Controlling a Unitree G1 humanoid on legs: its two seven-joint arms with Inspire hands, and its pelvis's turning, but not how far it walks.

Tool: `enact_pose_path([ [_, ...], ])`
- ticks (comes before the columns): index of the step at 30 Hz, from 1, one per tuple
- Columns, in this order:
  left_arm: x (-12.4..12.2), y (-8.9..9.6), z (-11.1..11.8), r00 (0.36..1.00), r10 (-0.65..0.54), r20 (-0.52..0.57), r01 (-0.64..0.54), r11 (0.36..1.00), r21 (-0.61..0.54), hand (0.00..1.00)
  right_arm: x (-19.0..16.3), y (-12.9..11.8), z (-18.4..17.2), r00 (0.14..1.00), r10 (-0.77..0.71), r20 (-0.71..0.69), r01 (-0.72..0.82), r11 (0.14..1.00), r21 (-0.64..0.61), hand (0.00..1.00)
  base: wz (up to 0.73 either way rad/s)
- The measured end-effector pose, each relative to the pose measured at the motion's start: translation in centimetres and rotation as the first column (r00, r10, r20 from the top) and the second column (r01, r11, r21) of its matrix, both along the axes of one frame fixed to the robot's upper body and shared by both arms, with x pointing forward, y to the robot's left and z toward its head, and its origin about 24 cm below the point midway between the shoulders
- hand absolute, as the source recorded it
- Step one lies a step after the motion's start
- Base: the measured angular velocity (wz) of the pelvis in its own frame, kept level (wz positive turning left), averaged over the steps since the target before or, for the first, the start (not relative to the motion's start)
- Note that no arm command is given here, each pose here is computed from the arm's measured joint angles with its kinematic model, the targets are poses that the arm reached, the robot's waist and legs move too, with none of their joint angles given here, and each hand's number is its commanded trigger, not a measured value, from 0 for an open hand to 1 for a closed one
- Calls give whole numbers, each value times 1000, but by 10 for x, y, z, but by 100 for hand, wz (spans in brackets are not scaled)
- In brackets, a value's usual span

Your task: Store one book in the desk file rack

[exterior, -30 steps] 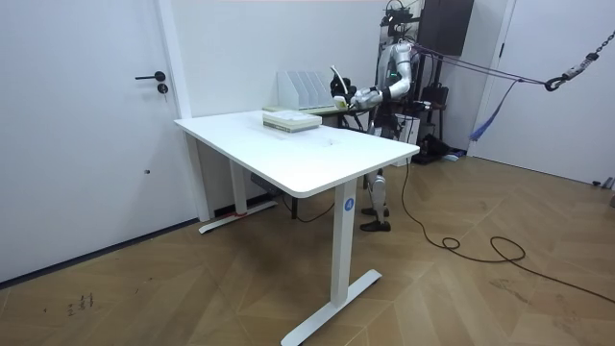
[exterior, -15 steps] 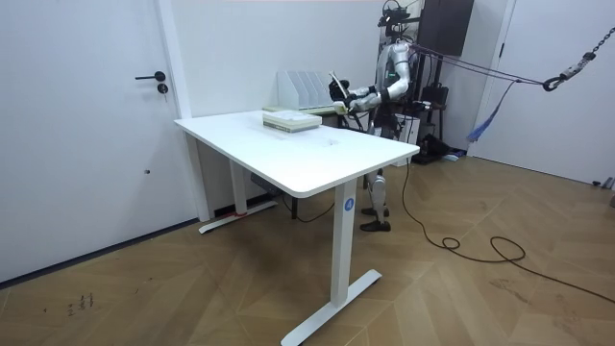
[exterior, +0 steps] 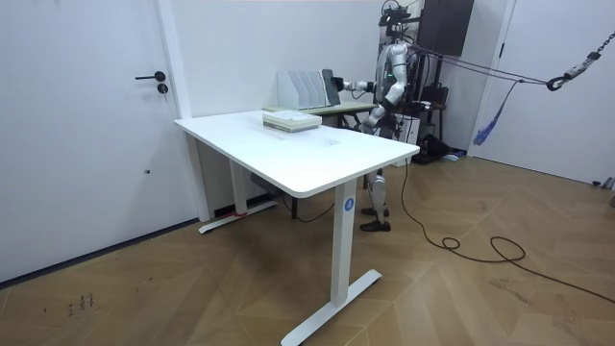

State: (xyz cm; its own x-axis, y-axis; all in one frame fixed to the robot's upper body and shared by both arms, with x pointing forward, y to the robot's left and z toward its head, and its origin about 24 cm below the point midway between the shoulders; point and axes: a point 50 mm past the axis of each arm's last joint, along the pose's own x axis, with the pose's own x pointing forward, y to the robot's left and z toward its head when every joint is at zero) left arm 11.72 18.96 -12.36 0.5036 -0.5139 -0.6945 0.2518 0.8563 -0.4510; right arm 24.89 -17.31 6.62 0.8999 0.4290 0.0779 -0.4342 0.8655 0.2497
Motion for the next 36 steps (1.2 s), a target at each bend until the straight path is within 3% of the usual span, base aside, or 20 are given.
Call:
enact_pose_path([
  [4, -23, 3, -17, 992, 66, -111, -60, 996, 59, 0, 6, -9, 9, 985, -169, 31, 170, 984, -53, 100, -4],
  [11, -38, 10, -28, 973, 189, -136, -169, 975, 144, 0, 13, -19, 26, 905, -396, 155, 420, 889, -184, 100, 0],
  [18, -62, 19, -38, 933, 293, -208, -248, 944, 218, 0, 21, -30, 69, 685, -598, 415, 703, 693, -161, 100, -2],
  [22, -71, 21, -41, 910, 343, -234, -289, 928, 237, 0, 15, -44, 83, 511, -699, 499, 837, 538, -104, 100, 1],
  [29, -74, 21, -42, 897, 373, -237, -318, 917, 241, 0, 10, -56, 99, 311, -793, 524, 922, 385, 34, 100, 2],
  [36, -74, 20, -42, 892, 387, -235, -332, 912, 242, 0, 5, -70, 125, 70, -865, 497, 937, 228, 264, 100, 6],
])
